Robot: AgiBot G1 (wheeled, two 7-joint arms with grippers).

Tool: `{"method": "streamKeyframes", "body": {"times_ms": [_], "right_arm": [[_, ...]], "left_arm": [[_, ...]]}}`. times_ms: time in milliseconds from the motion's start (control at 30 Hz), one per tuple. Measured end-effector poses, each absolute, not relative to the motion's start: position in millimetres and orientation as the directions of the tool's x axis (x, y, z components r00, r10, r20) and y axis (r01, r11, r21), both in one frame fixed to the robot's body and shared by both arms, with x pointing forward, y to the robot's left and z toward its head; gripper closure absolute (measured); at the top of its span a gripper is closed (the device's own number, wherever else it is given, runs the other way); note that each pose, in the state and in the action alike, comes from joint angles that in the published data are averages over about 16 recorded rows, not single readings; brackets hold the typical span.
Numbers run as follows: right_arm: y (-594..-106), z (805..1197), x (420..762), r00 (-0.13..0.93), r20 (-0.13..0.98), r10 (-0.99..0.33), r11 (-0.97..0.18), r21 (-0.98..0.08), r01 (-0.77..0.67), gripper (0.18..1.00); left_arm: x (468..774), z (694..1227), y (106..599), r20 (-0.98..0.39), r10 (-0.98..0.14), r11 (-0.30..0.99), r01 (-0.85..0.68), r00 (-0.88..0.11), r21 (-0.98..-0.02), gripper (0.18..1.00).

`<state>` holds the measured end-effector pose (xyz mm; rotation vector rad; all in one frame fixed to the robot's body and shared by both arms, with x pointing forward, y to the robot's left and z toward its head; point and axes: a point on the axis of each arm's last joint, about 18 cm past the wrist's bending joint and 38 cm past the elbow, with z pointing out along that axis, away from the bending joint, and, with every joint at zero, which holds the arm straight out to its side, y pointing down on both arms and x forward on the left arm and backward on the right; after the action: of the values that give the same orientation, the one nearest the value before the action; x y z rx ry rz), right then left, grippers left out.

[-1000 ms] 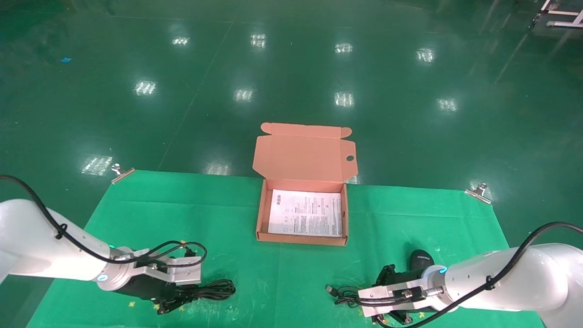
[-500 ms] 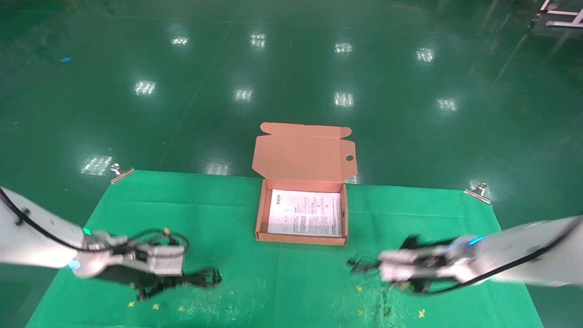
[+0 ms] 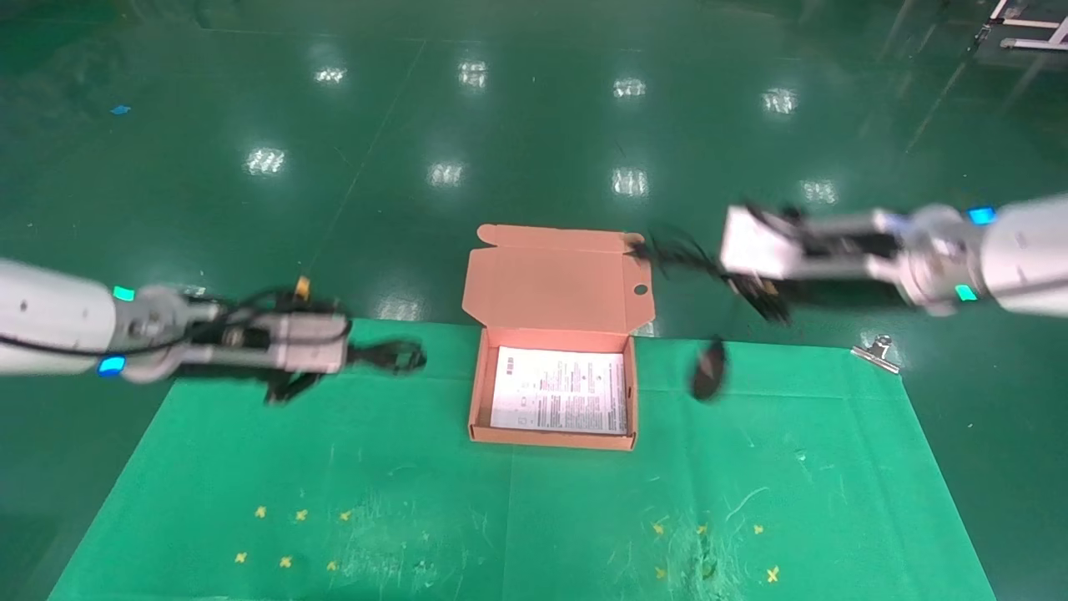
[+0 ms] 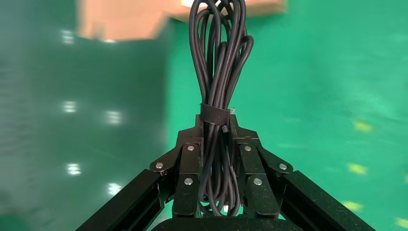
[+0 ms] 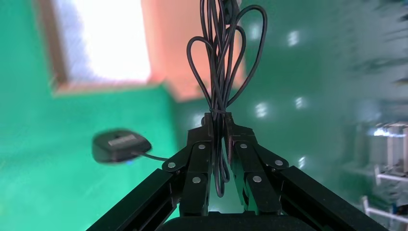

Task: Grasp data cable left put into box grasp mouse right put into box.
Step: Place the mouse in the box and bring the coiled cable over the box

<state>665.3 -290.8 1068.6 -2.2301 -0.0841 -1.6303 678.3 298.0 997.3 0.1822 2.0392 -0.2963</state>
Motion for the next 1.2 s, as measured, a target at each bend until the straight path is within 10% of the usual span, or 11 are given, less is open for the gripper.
{"method": "streamKeyframes", "body": {"times_ms": [533,1200], "right_arm": [[-191.2,1158.5,671.9,0.229,0.953,-0.200,-0.842,-0.286,0.457,0.963],[-176.3,1139.8,688.2,0.269,0.948,-0.168,-0.847,-0.279,0.452,0.963]], "left_arm": [[693.1,1069.4,267.0,-0.960,-0.041,0.953,0.279,-0.277,-0.122,0.910],[682.7,1038.7,311.1,-0.931,-0.049,0.980,0.162,-0.361,-0.114,0.911]]}}
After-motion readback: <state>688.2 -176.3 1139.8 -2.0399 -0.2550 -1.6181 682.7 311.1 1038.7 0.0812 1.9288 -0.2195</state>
